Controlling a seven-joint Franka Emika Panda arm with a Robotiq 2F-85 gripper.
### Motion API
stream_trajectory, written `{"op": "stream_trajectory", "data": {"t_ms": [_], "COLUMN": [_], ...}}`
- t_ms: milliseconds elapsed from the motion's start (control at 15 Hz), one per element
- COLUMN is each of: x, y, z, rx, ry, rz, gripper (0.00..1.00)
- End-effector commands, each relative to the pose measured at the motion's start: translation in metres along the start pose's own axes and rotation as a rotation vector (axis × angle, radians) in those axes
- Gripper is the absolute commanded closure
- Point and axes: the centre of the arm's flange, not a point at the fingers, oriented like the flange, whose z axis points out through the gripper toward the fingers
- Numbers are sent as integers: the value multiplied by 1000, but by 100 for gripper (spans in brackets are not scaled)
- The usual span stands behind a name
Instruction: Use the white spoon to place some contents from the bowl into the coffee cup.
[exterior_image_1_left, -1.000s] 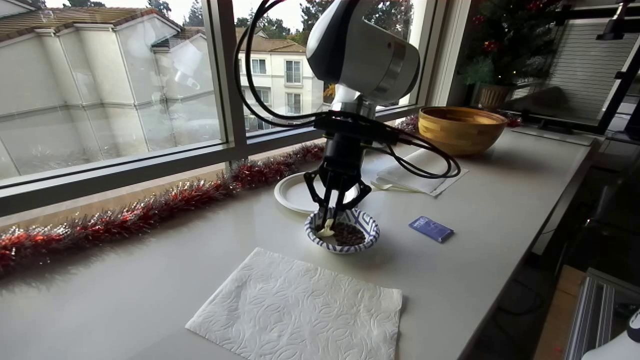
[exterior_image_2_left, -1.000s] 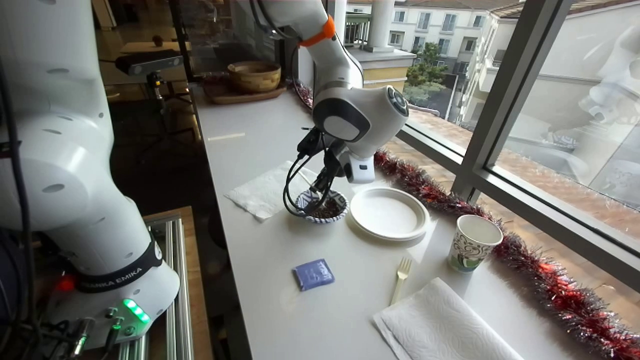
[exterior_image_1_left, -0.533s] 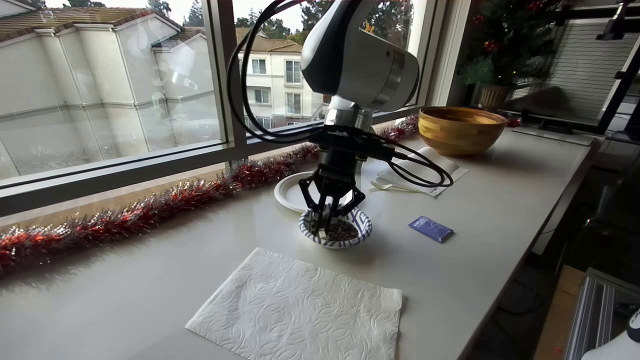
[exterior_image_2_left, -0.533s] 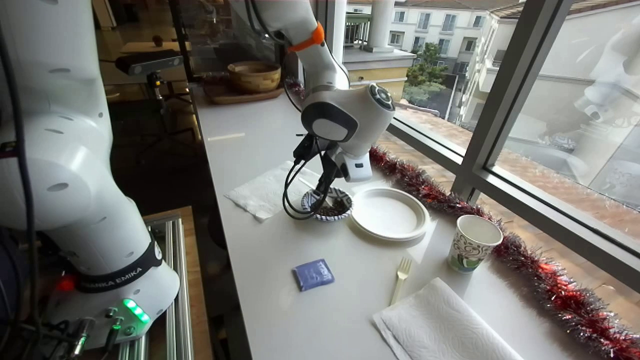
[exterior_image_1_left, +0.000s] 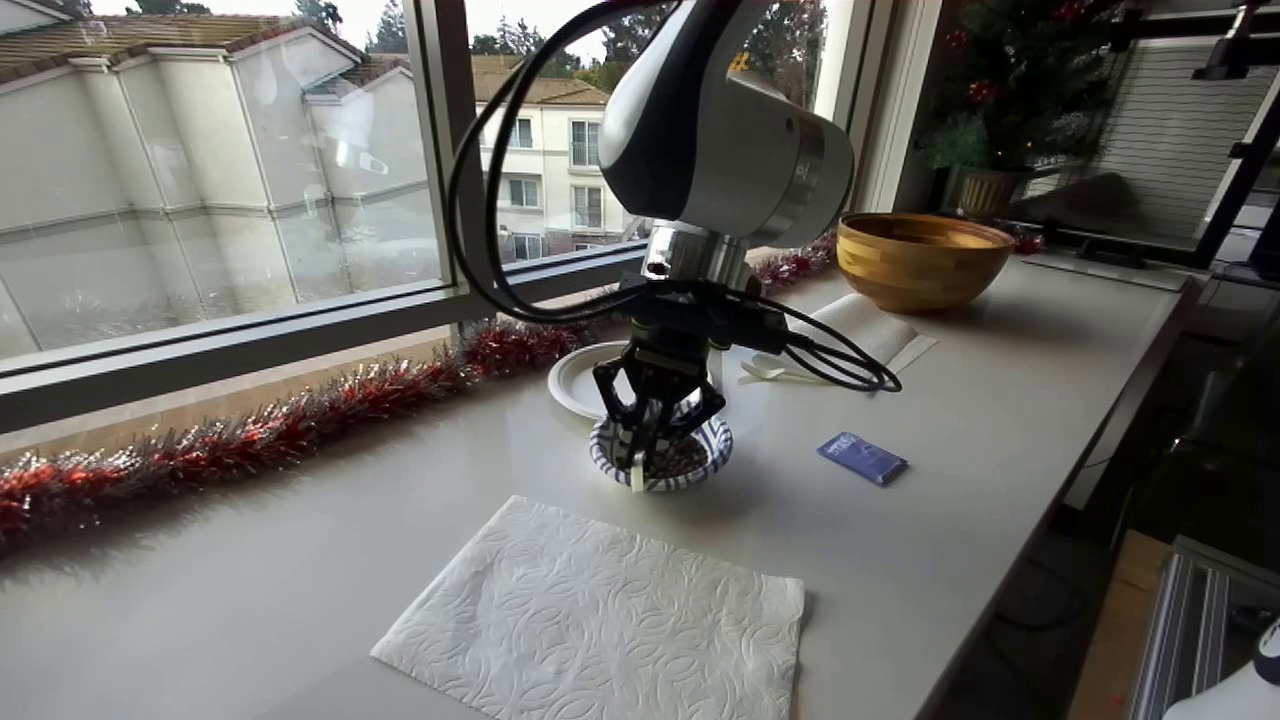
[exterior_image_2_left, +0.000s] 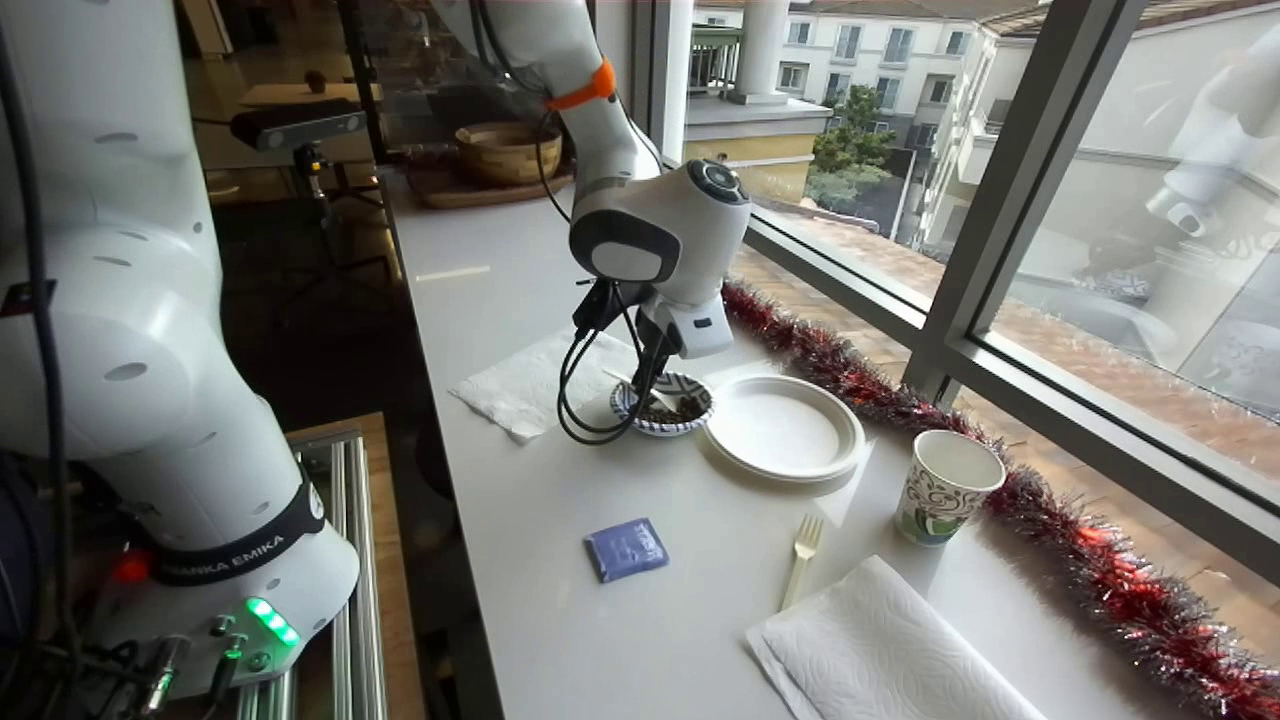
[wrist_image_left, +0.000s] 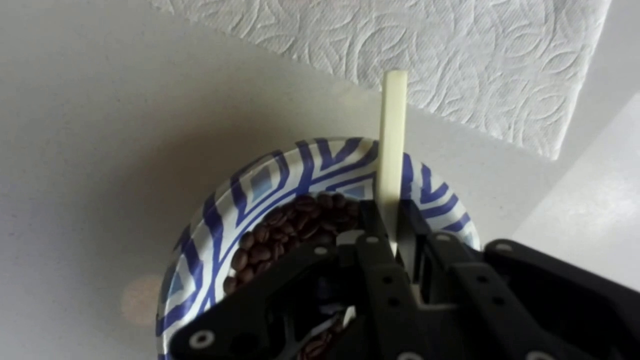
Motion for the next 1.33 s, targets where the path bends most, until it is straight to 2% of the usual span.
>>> {"op": "stream_trajectory", "data": {"t_ms": [0, 800, 1267], "x": [-12, -46, -62], "y": [11, 27, 28], "z": [5, -11, -21], "rx": [7, 48, 60], "ry": [65, 235, 268], "rz": [-7, -96, -140], "gripper": [97, 97, 97]}}
